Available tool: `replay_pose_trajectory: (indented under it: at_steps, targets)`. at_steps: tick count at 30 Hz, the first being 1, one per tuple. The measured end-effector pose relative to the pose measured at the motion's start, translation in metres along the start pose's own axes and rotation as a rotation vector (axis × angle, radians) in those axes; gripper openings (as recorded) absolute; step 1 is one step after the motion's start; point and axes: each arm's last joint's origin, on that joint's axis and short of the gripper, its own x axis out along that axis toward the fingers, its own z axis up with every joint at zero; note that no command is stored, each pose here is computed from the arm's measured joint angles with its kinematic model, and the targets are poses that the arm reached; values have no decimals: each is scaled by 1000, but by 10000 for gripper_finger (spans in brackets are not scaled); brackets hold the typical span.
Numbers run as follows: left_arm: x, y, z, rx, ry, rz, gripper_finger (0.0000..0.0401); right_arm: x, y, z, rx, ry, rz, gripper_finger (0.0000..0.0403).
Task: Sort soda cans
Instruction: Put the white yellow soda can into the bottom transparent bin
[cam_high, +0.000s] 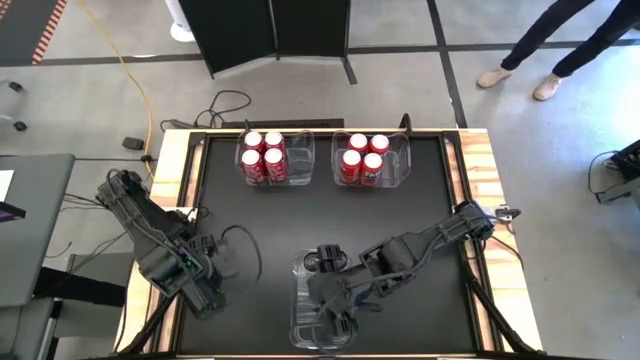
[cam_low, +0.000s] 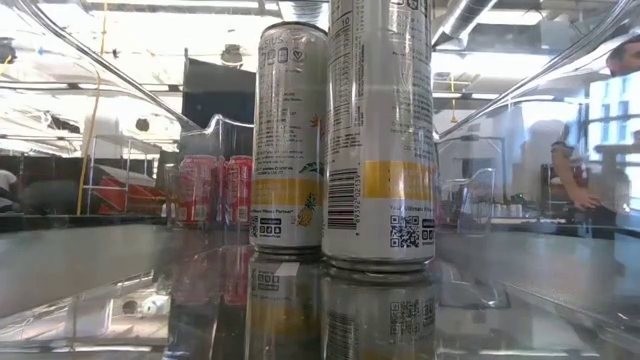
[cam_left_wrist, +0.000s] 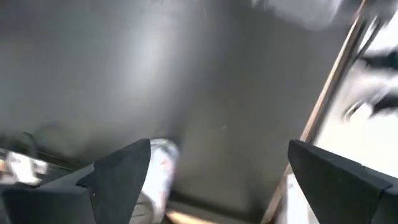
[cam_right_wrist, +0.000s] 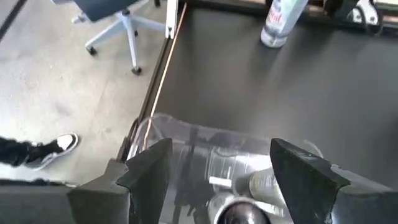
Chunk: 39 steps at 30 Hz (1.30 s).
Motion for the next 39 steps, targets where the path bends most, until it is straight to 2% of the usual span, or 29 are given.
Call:
replay_pose_trajectory:
  at_steps: [5,8,15,20,29,39]
  targets:
    - [23,14,-16,231,149,29,375,-2,11,-6,-8,31,12,286]
    - [37,26,-26,256,230,53,375,-2,16,-8,-8,38,18,286]
    - [58,54,-50,139,288,144,375,-1,16,-8,20,38,15,286]
    - [61,65,-55,82,281,150,375,-1,13,-7,27,38,9,286]
    - [75,62,-58,98,256,100,375,-1,12,-7,31,41,7,286]
    - [79,62,-59,-58,270,113,375,0,10,-8,38,51,-1,286]
